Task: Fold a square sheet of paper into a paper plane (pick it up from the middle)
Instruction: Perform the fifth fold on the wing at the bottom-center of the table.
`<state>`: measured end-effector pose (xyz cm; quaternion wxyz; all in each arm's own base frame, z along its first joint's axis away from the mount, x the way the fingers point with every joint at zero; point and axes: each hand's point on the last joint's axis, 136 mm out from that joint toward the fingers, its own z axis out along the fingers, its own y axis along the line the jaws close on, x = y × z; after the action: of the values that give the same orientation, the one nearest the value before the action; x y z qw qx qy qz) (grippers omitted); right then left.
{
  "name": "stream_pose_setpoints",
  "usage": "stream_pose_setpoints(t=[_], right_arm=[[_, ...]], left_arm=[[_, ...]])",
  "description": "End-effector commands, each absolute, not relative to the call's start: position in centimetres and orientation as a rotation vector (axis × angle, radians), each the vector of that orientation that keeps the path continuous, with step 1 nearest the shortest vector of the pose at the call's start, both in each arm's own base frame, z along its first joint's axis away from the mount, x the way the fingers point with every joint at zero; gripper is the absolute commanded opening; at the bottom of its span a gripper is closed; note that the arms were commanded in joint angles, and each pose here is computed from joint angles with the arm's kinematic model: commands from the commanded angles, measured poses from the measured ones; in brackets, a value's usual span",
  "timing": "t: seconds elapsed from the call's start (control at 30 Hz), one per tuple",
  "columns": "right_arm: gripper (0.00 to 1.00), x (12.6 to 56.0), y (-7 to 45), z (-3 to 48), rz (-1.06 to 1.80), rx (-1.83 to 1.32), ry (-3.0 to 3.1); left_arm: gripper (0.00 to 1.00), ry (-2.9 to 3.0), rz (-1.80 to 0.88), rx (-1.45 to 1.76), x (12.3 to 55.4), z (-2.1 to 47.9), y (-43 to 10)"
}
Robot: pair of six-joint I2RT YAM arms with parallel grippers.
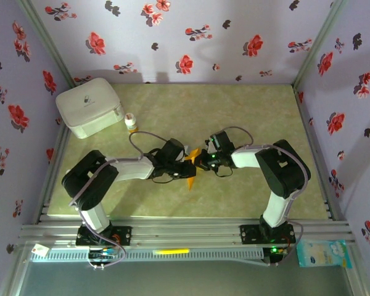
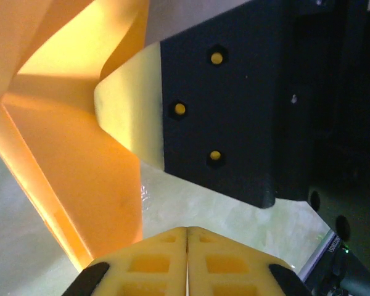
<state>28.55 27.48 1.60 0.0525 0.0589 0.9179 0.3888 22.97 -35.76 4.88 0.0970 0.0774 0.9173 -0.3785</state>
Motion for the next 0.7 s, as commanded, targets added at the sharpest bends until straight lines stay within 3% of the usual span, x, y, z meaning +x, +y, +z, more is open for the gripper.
stream_pose_setpoints(t=[0.0, 0.67], right_arm=[[0.02, 27.5, 25.5, -1.7, 1.007, 0.271, 2.893], [0.04, 28.0, 25.8, 0.4, 1.037, 0.254, 2.842]], left_arm=[[0.08, 2.652, -1.094, 0.253, 24.8, 5.5, -36.3], [0.00, 2.849, -0.882, 0.222, 21.1, -1.8, -31.2]])
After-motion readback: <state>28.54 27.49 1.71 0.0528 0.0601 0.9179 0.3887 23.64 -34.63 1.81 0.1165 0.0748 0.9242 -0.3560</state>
